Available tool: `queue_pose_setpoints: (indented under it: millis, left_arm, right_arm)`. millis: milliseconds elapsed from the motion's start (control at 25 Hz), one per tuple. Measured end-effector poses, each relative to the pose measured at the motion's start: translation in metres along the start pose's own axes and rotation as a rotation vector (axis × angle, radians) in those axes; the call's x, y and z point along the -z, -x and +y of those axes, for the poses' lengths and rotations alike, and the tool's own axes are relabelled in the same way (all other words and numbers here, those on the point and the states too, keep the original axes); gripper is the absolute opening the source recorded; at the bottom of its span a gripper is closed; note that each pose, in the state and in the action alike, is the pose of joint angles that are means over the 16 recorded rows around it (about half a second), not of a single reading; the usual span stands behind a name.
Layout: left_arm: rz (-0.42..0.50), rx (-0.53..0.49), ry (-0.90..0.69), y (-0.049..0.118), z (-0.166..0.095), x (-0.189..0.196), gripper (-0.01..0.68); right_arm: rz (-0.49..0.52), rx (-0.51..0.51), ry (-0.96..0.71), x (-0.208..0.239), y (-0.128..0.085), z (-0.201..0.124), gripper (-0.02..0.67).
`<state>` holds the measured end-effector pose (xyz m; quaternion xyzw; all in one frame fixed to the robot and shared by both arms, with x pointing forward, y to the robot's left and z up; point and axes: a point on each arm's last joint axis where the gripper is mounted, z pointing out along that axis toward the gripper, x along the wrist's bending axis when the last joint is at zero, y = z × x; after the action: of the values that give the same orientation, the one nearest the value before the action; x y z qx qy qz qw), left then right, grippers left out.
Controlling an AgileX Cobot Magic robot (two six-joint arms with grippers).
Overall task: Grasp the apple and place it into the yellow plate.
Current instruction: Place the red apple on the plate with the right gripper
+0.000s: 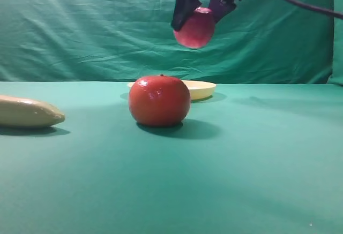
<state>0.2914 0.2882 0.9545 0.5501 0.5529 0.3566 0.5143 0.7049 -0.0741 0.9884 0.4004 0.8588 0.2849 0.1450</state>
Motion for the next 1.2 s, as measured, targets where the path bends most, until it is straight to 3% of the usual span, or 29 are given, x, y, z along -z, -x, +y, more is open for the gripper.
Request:
queue_pose_setpoints:
  millis: [400,720,840,1200]
  left_arm:
    - [0.000,0.000,0.000,0.000,0.000,0.000,0.157]
    - [0.000,0.000,0.000,0.000,0.000,0.000,0.157]
    - [0.000,0.000,0.000,0.000,0.000,0.000,0.157]
    - [0.000,0.000,0.000,0.000,0.000,0.000,0.157]
  right_arm:
    - [0.020,0.012,-0.039,-0.021,-0.005,-0.010,0.558]
    - [0.010,0.039,-0.023,0.005,-0.006,0.001,0.581]
    - [-0.001,0.051,0.003,0.028,-0.007,0.010,0.519]
    - [-0.031,0.065,0.099,0.133,-0.015,0.036,0.172]
